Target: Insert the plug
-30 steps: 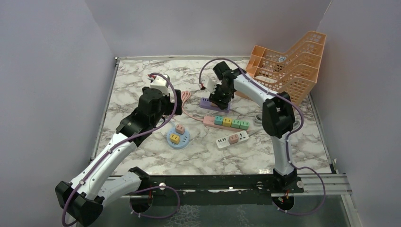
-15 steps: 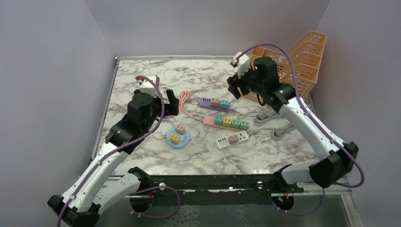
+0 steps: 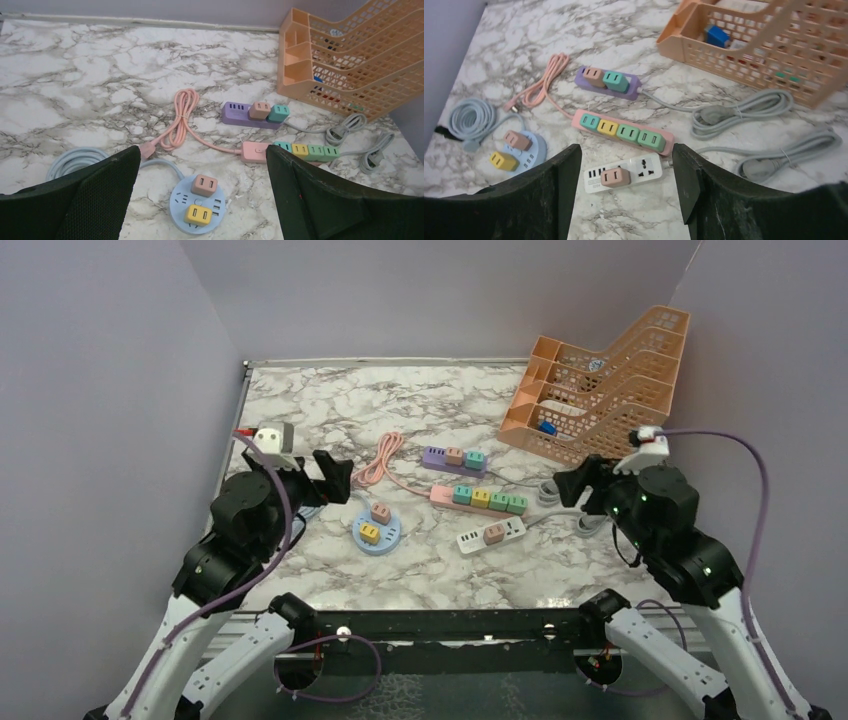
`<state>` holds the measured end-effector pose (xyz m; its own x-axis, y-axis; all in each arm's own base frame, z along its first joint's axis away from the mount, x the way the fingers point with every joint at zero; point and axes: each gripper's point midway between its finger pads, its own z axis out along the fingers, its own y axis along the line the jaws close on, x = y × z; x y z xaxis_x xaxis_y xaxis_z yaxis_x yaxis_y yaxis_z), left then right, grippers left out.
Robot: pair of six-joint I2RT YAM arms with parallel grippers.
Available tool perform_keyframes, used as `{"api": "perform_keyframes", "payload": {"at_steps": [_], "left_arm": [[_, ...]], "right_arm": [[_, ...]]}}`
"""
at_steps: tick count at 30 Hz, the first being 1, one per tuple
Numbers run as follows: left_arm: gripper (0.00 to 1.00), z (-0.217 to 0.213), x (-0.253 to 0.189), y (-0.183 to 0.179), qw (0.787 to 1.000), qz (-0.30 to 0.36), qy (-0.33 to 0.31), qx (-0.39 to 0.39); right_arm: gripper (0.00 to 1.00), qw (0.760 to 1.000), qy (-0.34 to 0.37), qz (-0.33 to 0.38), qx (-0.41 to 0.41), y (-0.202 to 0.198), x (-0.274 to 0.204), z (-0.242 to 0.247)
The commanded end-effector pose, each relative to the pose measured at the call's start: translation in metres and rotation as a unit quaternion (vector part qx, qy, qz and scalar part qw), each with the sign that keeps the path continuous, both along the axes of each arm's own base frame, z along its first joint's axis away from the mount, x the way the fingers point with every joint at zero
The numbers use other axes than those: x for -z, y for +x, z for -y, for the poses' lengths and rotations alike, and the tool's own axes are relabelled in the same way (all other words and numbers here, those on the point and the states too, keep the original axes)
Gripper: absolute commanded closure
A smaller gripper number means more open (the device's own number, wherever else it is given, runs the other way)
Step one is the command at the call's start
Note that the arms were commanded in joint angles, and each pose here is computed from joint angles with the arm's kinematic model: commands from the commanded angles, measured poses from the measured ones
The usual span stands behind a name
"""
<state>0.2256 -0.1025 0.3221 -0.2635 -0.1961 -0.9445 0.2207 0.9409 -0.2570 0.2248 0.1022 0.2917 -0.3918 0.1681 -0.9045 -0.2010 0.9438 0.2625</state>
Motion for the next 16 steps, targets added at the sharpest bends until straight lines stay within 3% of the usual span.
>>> {"api": "perform_keyframes", "payload": {"at_steps": [1,5,16], "left_arm": [[0.01,-0.014,-0.039,-0.024,0.998,0.057,-0.008,0.014],[0.01,-0.025,-0.064,-0.041,0.996,0.086,-0.015,0.016],[0.01,-0.043,-0.089,-0.063,0.994,0.105,-0.026,0.005]], "right_arm": [[0.33,0.983,0.039,-0.008,0.177,-0.033,-0.009,0.069],[0.33,0.982,0.061,0.059,0.167,-0.053,-0.046,0.082],[0.33,0.971,0.051,0.108,0.208,-0.072,-0.090,0.113]]}}
